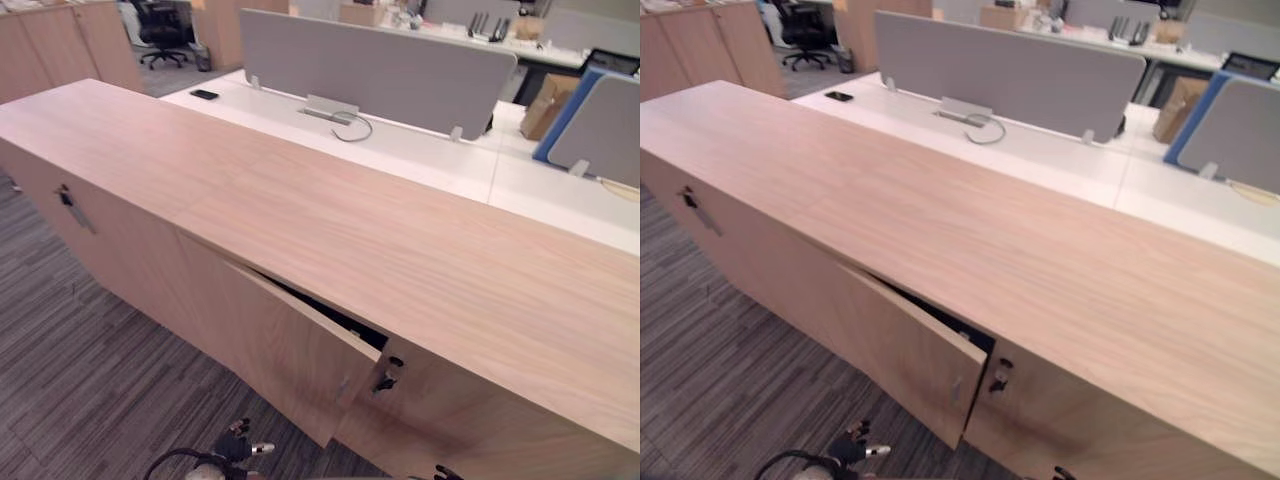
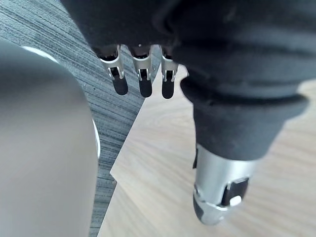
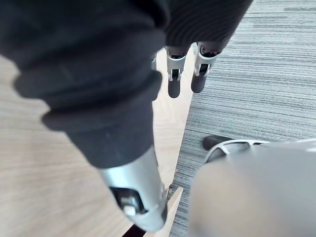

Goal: Walk over to the cabinet, pick up the folder, carry it to the office cabinet, place the folder inside the office cabinet, then close the office cabinet door

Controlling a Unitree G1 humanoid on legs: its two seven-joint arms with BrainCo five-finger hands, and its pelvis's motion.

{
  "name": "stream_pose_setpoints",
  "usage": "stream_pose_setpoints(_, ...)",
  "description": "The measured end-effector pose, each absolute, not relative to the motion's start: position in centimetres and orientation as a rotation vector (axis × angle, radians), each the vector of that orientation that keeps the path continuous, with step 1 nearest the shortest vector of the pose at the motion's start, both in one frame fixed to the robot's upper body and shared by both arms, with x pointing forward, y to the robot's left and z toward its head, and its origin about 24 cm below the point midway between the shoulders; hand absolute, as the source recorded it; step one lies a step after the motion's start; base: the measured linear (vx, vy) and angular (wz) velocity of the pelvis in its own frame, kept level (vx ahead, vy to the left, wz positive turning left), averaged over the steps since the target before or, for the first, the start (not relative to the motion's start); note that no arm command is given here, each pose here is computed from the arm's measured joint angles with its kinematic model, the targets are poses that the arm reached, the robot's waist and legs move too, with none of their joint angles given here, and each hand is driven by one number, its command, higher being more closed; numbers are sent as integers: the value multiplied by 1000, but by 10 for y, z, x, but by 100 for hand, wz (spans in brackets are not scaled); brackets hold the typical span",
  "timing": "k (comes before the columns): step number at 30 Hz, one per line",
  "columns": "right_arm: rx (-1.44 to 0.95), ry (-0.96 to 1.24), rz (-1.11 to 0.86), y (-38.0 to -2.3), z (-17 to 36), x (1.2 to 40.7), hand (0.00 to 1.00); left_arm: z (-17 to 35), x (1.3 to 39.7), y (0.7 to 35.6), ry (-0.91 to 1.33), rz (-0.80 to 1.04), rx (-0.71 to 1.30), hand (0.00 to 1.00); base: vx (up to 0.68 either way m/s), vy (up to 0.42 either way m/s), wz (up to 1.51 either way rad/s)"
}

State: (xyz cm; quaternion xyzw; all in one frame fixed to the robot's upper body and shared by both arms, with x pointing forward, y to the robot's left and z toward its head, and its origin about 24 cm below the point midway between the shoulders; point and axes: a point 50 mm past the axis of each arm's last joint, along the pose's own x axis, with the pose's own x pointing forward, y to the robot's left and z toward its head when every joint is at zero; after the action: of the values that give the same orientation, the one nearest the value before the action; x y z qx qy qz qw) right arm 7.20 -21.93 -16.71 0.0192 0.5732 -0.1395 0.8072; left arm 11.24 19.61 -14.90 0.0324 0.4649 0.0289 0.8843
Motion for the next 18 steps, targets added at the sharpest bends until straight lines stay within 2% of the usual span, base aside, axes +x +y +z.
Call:
stream_pose_setpoints(3, 89, 1213, -360, -224, -166, 74, 0, -152, 101, 201, 985, 225, -12, 0, 142, 136, -65)
stream_pose_setpoints(7, 124, 1206, -396, -219, -168, 69, 0, -154, 82, 213, 1013, 420, 16, 0, 145, 71, -14)
stream_pose_setpoints(14, 143, 1205, -393, -208, -169, 71, 0, -160, 51, 216, 1085, 528, -17, 0, 56, 26, -4)
stream_pose_setpoints(18, 148, 1200, -391, -206, -170, 72, 0, -161, 49, 213, 1071, 567, -143, 0, -8, 10, -2)
